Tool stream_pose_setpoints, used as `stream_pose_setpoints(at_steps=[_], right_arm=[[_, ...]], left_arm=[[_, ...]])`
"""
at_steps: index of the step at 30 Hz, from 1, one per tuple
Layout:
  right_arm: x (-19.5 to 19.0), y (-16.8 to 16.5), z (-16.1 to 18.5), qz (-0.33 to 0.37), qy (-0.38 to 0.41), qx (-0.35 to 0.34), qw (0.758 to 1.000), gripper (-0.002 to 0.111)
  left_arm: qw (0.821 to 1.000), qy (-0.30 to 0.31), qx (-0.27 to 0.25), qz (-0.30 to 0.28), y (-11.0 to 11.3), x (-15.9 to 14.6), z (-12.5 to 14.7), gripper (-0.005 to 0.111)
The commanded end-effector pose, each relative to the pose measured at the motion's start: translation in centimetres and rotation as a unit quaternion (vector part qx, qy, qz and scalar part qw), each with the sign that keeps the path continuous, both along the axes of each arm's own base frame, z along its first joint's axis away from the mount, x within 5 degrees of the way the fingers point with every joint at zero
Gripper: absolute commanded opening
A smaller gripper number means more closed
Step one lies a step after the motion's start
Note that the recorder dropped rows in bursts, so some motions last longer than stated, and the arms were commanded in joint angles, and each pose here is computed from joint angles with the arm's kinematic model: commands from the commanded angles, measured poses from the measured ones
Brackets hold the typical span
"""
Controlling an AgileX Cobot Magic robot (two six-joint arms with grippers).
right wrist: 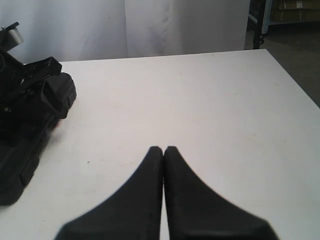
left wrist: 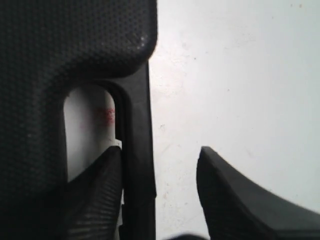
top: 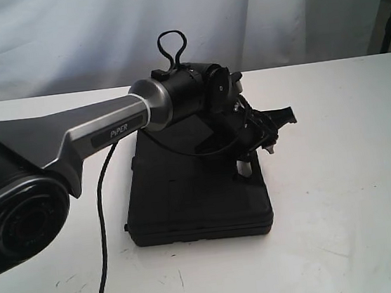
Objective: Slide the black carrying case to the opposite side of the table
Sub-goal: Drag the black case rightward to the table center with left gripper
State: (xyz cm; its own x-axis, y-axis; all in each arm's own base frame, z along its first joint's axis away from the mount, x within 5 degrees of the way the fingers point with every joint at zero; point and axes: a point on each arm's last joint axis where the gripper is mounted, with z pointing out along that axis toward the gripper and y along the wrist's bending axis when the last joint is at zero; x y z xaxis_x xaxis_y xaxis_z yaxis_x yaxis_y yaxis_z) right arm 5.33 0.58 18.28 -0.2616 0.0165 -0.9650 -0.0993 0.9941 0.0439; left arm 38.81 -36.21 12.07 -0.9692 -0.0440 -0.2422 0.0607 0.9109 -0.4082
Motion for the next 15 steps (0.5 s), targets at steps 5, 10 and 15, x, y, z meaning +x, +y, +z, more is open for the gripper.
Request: stream_pose_setpoints(at_steps=[5, 10, 15], right_arm=[[0.0, 0.0, -0.1, -0.004, -0.001, -0.001, 1.000, 0.000], [0.0, 0.0, -0.1, -0.004, -0.001, -0.001, 1.000, 0.000], [0.0, 0.0, -0.1, -0.004, -0.001, -0.001, 1.000, 0.000]], left_arm=[[0.998, -0.058, 0.010, -0.019, 0.5, 0.8, 2.4, 0.046], [0.997, -0.071, 0.023, -0.026, 0.8, 0.8, 3.3, 0.046], [0.997, -0.065, 0.032, -0.033, 1.0, 0.6, 3.4, 0.046]])
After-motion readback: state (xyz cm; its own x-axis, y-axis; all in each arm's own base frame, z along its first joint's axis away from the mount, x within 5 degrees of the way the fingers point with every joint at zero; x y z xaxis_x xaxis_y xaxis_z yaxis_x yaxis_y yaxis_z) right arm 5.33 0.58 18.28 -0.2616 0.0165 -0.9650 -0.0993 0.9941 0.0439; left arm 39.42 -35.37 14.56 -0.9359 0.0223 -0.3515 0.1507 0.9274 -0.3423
